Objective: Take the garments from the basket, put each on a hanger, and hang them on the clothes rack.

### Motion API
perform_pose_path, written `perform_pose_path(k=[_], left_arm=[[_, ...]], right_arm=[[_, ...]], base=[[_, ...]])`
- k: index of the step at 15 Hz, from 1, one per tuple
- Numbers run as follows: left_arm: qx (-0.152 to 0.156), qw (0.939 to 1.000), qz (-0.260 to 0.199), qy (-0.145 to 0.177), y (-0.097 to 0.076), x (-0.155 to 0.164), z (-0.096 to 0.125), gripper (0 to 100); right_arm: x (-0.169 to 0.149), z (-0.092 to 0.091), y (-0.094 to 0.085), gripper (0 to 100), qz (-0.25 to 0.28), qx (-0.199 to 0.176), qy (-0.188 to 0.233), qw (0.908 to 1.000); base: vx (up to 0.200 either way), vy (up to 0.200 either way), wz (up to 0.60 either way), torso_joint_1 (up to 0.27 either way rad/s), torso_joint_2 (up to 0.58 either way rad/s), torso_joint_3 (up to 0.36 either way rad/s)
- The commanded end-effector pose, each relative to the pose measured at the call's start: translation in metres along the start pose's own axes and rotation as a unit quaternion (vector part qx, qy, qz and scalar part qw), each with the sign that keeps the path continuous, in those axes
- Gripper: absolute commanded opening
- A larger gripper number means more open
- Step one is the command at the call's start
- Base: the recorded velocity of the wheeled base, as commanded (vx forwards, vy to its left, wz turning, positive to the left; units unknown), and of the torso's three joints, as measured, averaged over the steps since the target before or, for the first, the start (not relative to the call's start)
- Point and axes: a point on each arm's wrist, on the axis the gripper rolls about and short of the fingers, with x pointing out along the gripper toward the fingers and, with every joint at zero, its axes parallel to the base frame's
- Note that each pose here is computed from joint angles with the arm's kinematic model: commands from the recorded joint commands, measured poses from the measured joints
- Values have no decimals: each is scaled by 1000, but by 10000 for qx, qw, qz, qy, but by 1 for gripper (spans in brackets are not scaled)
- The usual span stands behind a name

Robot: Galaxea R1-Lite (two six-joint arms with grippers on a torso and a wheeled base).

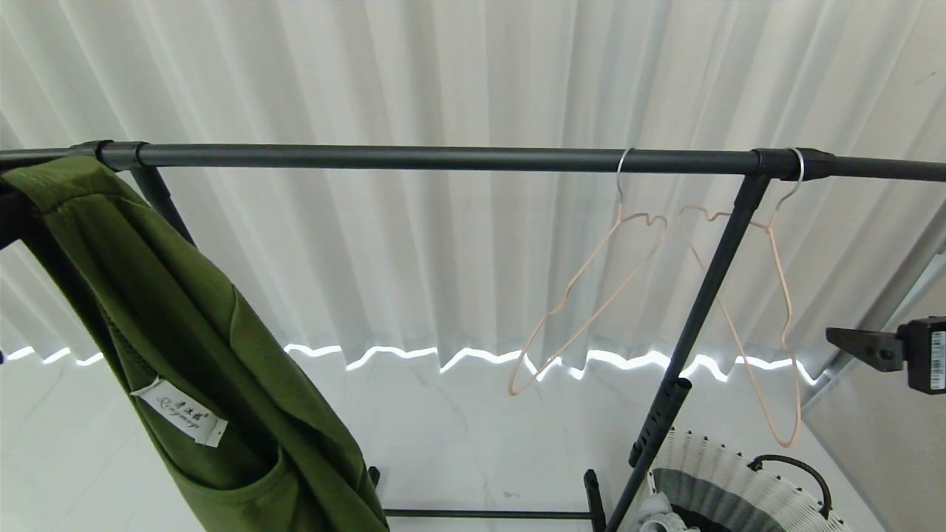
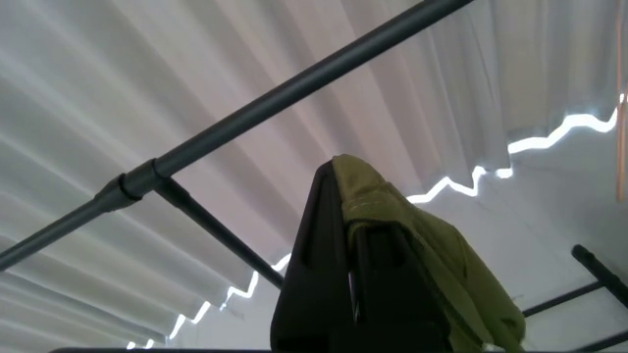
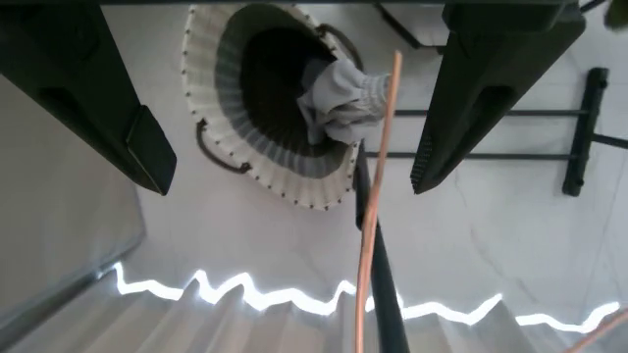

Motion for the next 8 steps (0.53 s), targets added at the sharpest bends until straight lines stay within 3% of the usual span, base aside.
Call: perform_pose_path(k=[1, 5, 8], left_arm=[[-1, 10000, 6, -6, 1, -2, -2, 0], [-11, 10000, 9, 3, 1, -3, -4, 0], [-1, 10000, -3, 9, 1, -4, -6, 0]], right_arm=[[41, 3, 13, 100, -87, 110, 506, 9986], [75, 5, 24, 100, -347, 381, 828, 9952], [97, 6, 31, 100, -536, 510, 686, 9949]], base=[[0, 0, 0, 0, 0, 0], [0, 0, 0, 0, 0, 0], [0, 0, 0, 0, 0, 0]])
